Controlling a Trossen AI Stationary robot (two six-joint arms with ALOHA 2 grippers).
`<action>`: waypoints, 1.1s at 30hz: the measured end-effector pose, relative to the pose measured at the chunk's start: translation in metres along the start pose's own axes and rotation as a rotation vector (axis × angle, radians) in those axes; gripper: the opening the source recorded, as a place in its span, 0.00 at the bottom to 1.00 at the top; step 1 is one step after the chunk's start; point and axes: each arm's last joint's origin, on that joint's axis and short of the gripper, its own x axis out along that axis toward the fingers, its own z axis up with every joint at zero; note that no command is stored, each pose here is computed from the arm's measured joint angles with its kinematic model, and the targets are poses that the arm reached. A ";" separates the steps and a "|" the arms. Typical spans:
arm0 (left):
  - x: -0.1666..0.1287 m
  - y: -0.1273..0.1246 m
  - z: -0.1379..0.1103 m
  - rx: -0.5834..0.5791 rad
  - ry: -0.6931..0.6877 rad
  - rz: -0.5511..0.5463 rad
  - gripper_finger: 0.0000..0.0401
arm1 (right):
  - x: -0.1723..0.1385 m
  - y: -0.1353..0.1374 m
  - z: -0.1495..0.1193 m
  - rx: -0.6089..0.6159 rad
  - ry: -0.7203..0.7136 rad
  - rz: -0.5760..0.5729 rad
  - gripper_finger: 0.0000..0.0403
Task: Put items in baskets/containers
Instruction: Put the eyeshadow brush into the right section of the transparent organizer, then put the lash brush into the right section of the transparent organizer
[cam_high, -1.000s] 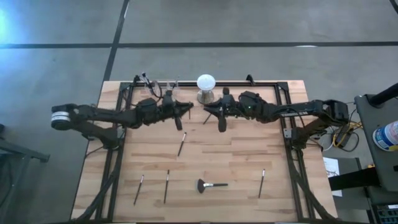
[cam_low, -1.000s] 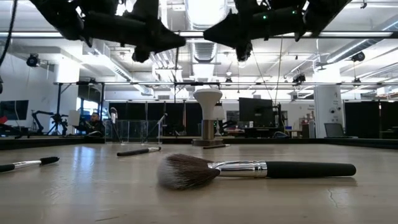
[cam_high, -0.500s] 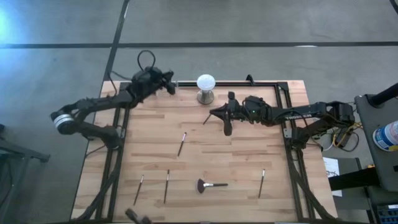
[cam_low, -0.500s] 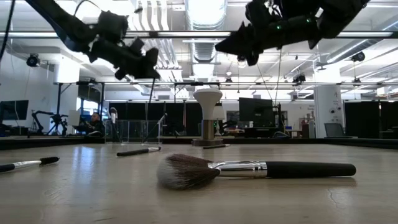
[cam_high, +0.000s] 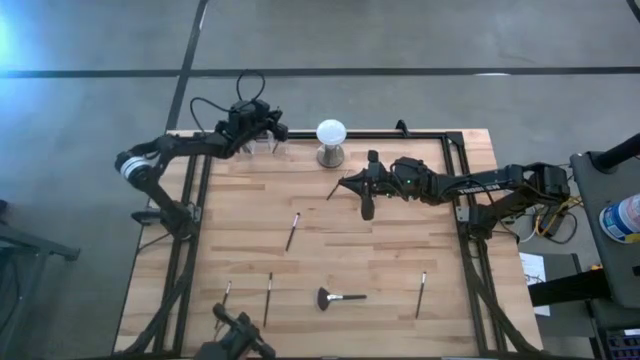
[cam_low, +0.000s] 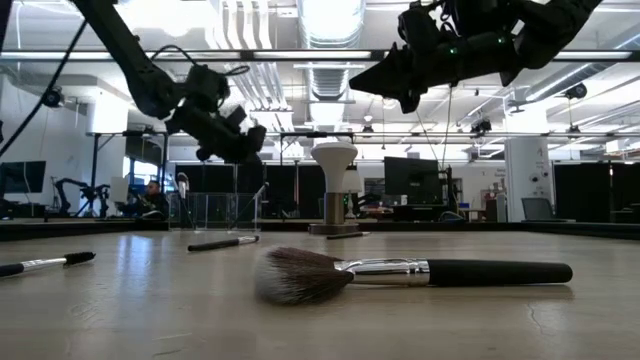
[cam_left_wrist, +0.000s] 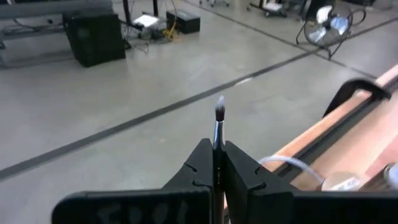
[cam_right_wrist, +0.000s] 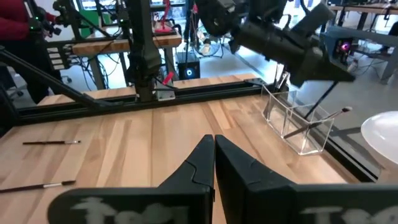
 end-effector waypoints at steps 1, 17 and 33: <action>0.002 0.000 -0.003 0.000 0.012 0.000 0.02 | 0.000 0.000 0.000 0.000 0.001 0.000 0.02; 0.000 0.000 -0.010 -0.100 0.091 -0.013 0.15 | 0.000 0.002 -0.001 -0.026 0.007 0.005 0.02; -0.052 -0.030 0.027 -0.083 0.062 -0.112 0.06 | -0.015 0.000 -0.036 -0.015 0.041 0.009 0.02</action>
